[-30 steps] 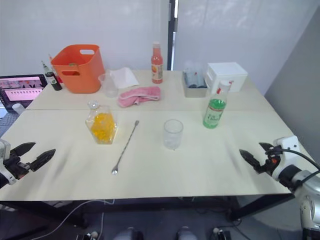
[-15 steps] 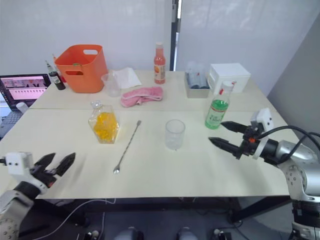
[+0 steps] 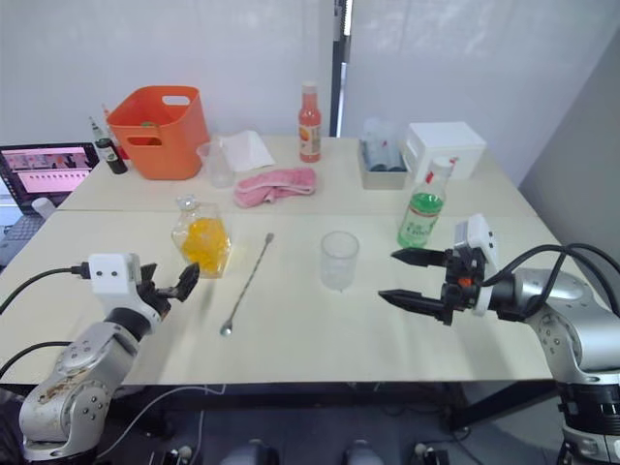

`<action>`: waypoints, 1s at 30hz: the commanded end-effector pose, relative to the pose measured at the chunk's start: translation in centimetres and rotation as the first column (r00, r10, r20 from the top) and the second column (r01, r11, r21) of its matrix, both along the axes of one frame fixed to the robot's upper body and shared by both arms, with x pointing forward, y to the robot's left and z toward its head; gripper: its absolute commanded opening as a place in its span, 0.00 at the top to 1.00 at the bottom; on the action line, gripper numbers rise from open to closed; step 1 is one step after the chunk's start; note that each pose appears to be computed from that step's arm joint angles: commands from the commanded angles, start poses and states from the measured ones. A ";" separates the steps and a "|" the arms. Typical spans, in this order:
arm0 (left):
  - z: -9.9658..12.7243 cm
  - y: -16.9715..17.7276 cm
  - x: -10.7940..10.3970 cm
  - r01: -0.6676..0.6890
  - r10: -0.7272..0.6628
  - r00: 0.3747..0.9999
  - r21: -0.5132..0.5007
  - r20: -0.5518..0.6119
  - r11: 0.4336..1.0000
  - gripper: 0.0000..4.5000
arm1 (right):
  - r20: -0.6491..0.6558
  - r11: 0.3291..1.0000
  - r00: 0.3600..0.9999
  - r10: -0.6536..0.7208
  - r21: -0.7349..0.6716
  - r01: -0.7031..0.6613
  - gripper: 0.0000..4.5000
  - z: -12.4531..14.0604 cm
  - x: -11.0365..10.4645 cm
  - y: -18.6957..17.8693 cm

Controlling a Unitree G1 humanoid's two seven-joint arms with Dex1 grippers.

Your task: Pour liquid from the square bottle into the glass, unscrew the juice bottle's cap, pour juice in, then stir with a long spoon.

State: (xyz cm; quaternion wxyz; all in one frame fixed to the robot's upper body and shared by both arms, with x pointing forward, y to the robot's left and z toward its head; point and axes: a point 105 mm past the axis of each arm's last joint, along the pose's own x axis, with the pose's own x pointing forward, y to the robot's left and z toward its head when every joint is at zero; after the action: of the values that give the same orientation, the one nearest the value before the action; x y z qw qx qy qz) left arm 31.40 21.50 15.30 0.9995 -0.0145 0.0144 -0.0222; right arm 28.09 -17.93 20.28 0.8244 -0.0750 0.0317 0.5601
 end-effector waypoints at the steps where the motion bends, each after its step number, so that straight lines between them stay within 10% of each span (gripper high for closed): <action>1: 1.2 -0.8 0.9 -0.013 0.012 0.999 0.027 0.036 1.000 0.00 | 0.051 1.000 0.998 0.029 -0.002 -0.029 0.00 0.9 -0.8 0.6; 20: 2.3 -2.0 6.2 -0.046 0.043 0.999 0.111 0.031 0.993 0.00 | 0.050 1.000 0.999 0.018 0.023 -0.019 0.00 0.5 -1.9 1.3; 26: 2.6 -2.4 6.8 -0.026 0.021 0.998 0.107 0.051 0.994 0.38 | 0.052 1.000 0.999 0.004 0.030 -0.006 0.00 0.5 -1.9 1.3; 30: 2.6 -2.6 6.9 -0.014 0.006 0.998 0.110 0.068 0.994 0.39 | 0.050 1.000 0.999 -0.005 0.031 0.003 0.00 0.4 -2.0 1.3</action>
State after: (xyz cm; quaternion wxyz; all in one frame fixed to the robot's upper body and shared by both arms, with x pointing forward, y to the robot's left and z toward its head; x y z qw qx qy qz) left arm 38.18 19.42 15.80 0.9990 0.0352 0.0257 -0.0095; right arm 26.41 -16.59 19.40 0.8271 -0.0671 0.0263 0.5575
